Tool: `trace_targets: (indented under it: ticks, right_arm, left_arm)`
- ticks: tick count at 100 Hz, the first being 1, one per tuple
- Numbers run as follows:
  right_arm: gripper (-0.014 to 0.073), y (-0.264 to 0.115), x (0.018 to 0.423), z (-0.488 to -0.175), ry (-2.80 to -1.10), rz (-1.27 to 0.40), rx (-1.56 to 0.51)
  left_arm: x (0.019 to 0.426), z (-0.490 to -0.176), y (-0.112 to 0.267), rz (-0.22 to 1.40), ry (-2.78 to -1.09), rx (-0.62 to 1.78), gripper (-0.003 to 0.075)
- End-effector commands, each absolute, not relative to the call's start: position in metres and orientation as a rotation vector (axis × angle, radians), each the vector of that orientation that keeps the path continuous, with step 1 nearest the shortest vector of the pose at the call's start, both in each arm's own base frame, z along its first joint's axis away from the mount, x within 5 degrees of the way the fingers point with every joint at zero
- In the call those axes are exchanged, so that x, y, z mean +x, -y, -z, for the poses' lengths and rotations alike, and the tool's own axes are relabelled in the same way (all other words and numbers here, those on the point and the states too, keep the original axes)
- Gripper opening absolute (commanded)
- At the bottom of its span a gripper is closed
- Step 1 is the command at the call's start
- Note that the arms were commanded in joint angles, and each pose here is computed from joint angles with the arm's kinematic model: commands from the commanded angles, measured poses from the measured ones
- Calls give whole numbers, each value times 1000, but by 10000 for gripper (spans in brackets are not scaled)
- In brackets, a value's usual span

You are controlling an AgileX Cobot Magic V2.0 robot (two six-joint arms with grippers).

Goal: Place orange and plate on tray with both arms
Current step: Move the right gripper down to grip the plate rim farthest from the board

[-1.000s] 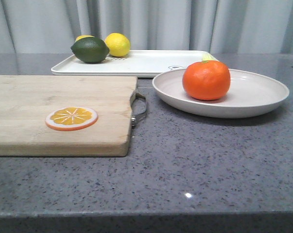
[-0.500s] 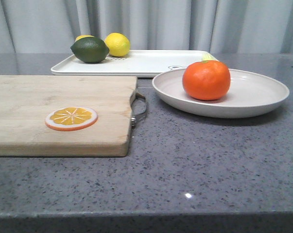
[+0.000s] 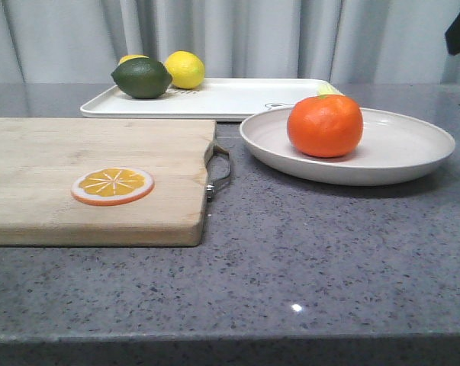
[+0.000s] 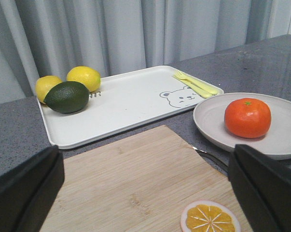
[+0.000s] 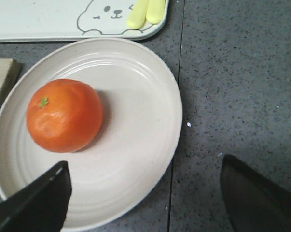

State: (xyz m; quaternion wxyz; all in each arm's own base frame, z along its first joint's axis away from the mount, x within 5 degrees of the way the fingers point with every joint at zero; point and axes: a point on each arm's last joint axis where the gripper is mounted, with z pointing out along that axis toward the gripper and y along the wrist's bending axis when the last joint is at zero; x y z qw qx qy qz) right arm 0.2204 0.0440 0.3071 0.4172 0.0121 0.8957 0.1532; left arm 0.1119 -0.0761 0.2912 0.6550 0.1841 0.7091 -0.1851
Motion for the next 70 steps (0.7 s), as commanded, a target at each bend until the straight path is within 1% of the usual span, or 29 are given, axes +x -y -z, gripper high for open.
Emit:
trace_targets:
  ticks: [1, 30, 46, 70]
  right_arm:
    - [624, -44, 238, -318, -2159, -380, 54]
    - [624, -45, 268, -290, -2209, -352, 94]
    - [624, -46, 275, -278, -2255, -347, 99]
    - [624, -47, 280, -269, -2289, -345, 100]
  left_arm:
    - [113, -302, 74, 412, -1565, 382, 652]
    - [113, -302, 74, 412, -1565, 382, 652]
    - [113, -302, 74, 412, -1565, 382, 652]
    - [113, -302, 74, 412, -1565, 382, 652]
